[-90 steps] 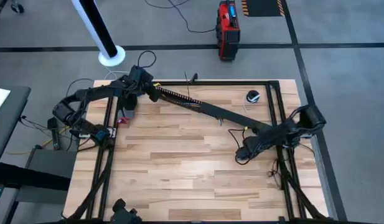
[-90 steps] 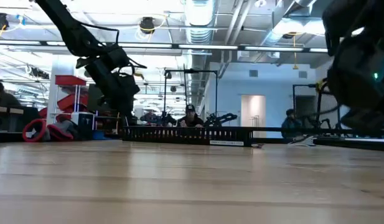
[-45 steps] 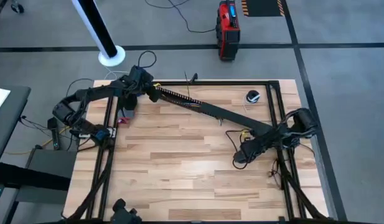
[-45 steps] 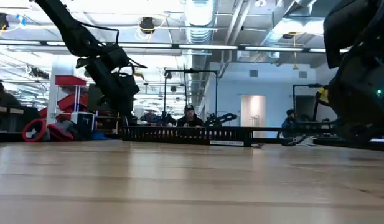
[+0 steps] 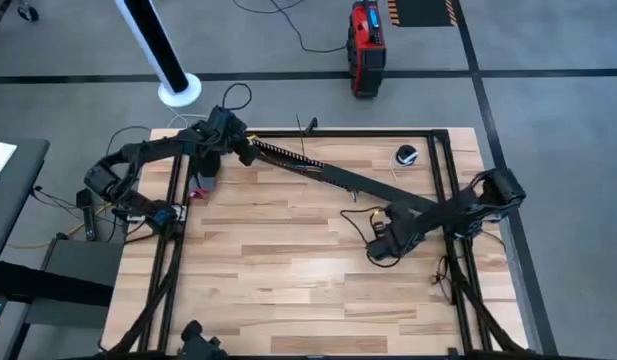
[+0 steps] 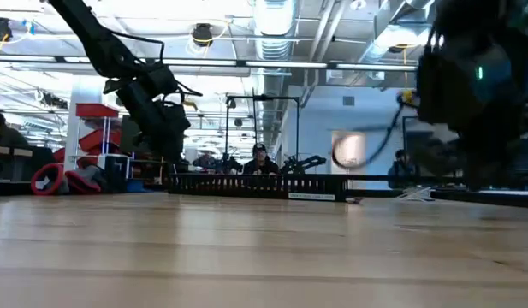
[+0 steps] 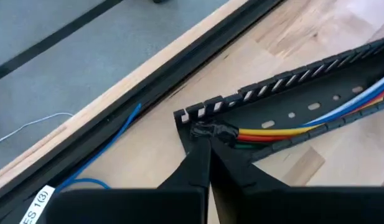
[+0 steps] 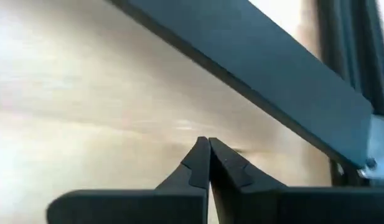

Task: Ziptie cables
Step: Close the black cable duct

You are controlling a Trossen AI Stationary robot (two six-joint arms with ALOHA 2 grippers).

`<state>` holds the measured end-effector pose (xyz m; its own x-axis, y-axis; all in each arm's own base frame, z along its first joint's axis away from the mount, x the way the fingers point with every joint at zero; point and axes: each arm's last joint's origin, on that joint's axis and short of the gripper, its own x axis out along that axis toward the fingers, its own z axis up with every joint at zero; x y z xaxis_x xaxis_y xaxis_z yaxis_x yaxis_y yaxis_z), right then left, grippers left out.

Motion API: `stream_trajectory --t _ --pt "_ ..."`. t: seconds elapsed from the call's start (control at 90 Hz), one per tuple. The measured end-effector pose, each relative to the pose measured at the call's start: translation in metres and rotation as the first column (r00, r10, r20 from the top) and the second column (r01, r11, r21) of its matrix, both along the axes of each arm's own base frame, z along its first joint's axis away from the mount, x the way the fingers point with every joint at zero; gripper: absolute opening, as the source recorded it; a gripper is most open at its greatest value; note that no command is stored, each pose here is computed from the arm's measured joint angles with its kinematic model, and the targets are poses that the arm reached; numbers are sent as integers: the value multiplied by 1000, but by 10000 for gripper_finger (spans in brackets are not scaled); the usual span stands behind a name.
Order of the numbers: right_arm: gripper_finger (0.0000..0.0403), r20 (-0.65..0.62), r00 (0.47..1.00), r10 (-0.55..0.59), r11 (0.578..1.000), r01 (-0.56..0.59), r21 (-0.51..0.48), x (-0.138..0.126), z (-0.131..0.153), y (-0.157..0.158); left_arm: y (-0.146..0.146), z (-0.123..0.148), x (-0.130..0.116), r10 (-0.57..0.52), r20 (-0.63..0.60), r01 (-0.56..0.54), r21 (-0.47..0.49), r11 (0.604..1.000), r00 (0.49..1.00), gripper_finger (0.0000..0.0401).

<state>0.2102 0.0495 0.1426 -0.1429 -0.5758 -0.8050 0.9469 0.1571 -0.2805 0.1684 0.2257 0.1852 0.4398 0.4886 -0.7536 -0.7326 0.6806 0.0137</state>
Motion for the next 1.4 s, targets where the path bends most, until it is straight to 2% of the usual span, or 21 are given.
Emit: stream_trajectory --t 0.133,0.289,0.567,0.744,0.922,1.222,1.4 --pt "0 87 996 23 1000 -22 -21 1 19 -12 0 1 2 -6 7 6 10 1000 1000 0" --pt "0 206 974 97 992 -79 -95 14 35 -40 -1 1 3 -6 14 6 7 1000 1000 0" --pt "0 377 873 309 942 -226 -248 60 53 -121 -1 1 3 -25 33 25 -10 1000 999 0" --pt "0 398 848 350 936 -301 -181 72 30 -158 -2 1 3 -25 30 25 -13 1000 999 0" --pt "0 410 841 354 935 -322 -146 82 9 -163 -2 0 3 -25 30 25 -14 1000 999 0" --pt "0 451 805 385 921 -368 -129 95 18 -156 -3 -1 2 -24 15 25 -33 999 1000 0" --pt "0 448 800 399 913 -390 -118 107 11 -153 -5 -3 0 -29 -7 29 -56 998 1000 0"
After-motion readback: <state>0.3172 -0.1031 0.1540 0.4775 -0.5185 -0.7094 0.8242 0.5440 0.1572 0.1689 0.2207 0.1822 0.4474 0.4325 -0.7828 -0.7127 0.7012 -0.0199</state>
